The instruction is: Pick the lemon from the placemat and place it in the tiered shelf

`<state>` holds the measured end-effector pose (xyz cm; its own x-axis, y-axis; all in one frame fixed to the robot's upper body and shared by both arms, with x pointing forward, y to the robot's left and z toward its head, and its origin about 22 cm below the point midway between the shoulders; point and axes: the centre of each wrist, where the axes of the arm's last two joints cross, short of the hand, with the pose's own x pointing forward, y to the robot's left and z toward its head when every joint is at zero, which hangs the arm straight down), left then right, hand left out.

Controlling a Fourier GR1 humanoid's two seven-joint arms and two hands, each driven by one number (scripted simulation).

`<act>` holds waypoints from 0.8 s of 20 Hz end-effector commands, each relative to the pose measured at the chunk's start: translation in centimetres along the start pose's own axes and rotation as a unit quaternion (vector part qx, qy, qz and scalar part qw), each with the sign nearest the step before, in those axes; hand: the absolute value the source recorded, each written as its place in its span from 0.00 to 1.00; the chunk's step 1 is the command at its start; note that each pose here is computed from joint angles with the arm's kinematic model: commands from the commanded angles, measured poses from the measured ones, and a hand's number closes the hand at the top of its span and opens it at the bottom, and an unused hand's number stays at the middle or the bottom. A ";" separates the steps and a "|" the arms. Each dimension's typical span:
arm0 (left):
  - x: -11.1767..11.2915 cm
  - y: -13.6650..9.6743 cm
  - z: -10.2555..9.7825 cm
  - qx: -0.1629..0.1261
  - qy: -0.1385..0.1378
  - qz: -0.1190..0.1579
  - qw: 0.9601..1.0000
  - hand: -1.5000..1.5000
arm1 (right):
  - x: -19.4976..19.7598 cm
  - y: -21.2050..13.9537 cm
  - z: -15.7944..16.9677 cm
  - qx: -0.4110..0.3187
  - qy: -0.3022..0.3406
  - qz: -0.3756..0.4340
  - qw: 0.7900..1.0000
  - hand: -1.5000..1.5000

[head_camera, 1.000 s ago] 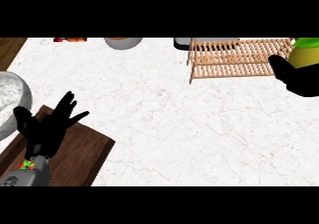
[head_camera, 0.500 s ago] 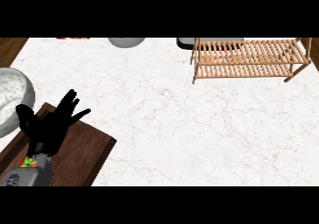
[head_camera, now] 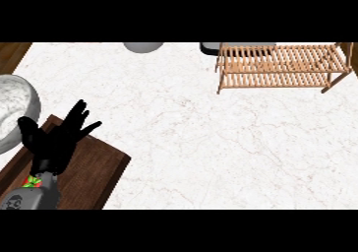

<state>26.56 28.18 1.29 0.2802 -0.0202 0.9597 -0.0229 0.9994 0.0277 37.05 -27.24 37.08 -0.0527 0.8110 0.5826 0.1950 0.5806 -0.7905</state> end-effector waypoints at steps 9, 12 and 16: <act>-1.7 0.7 -1.2 0.019 0.072 -0.002 0.997 0.50 | -3.7 2.0 -4.6 -0.002 -0.004 0.030 1.000 1.00; -2.6 0.1 -0.2 0.017 0.083 -0.008 0.996 0.50 | -4.6 2.7 -5.0 0.000 -0.008 0.022 1.000 1.00; -3.7 -0.3 -0.5 0.020 0.076 -0.011 0.997 0.50 | -4.6 5.0 -5.9 -0.021 -0.029 0.012 0.999 1.00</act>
<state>27.05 27.88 1.39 0.2843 -0.0304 0.9583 -0.0180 0.9992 0.0370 43.11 -29.16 32.56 -0.0728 0.8318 0.5503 0.2226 0.5514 -0.8040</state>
